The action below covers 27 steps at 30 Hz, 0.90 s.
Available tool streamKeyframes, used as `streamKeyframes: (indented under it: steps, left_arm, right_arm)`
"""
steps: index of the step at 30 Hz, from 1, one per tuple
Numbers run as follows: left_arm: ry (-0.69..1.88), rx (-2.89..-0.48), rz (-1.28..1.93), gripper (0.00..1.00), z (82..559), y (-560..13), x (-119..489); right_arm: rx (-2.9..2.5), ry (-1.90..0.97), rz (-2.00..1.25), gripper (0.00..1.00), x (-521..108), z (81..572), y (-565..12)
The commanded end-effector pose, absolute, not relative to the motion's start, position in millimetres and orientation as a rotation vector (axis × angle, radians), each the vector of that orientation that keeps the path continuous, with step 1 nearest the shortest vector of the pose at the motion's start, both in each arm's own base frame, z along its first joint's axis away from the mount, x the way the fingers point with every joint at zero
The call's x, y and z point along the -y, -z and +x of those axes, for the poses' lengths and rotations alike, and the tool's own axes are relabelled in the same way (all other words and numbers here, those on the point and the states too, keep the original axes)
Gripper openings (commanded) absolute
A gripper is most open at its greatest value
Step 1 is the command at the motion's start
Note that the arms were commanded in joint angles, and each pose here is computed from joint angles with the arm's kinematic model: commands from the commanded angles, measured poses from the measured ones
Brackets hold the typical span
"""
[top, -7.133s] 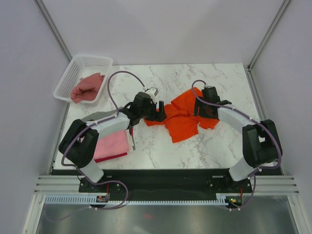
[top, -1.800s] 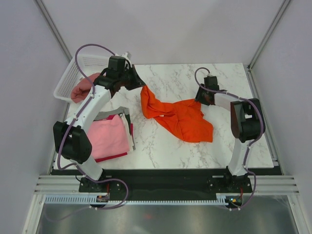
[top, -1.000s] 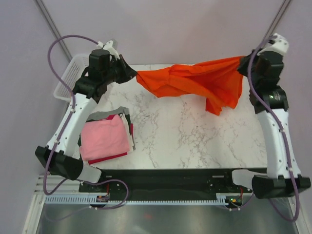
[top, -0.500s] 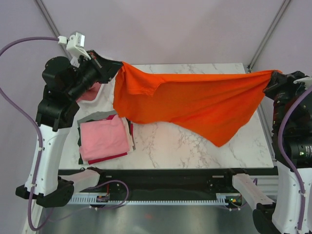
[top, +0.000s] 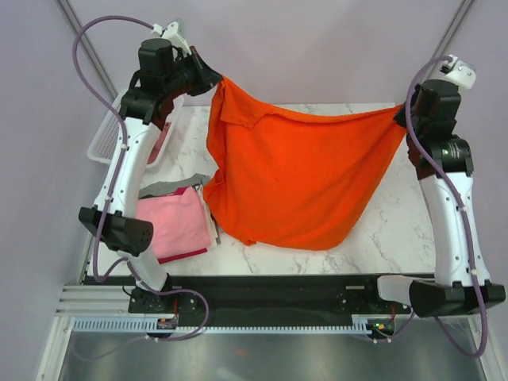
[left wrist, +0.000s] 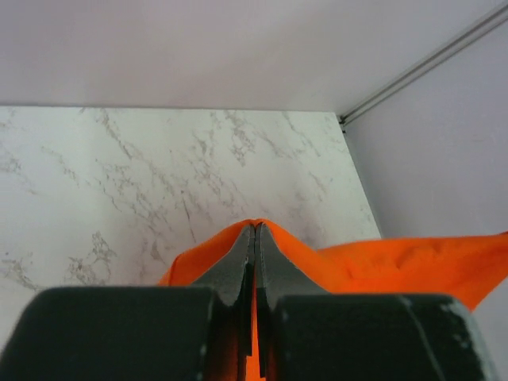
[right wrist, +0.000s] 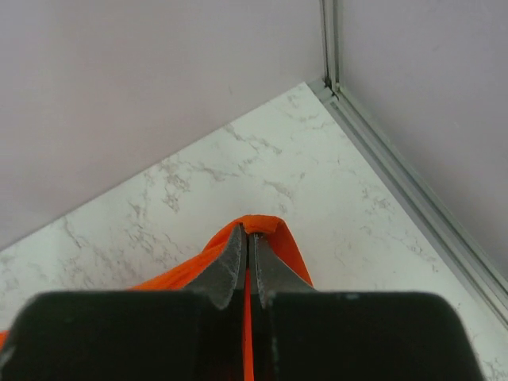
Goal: Fold and stack the t-shirts
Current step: Flatten the tshirt out
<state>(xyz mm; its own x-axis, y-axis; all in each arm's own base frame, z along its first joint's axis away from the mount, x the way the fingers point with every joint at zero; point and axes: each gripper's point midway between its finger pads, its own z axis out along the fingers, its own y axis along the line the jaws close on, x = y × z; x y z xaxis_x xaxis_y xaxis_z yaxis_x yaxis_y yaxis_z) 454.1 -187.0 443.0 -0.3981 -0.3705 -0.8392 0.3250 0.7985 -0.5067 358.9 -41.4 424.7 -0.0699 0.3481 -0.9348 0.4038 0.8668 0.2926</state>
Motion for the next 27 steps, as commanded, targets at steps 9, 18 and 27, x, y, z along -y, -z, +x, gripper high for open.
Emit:
streamKeyframes:
  steps: [9, 18, 27]
  left_arm:
    - [0.835, -1.39, 0.152, 0.02, 328.8, -584.3, 166.5]
    - [0.944, -1.255, 0.188, 0.02, 209.6, -593.7, 147.8]
    - [0.943, -1.292, 0.15, 0.02, 240.4, -583.9, 153.0]
  right_arm:
    - [-1.429, -0.101, 0.525, 0.0, 29.5, 317.2, -517.9]
    - [-1.216, -0.133, 0.534, 0.0, 39.9, 188.1, -555.5]
    - [-1.208, -0.097, 0.548, 0.0, 46.6, 171.9, -564.8]
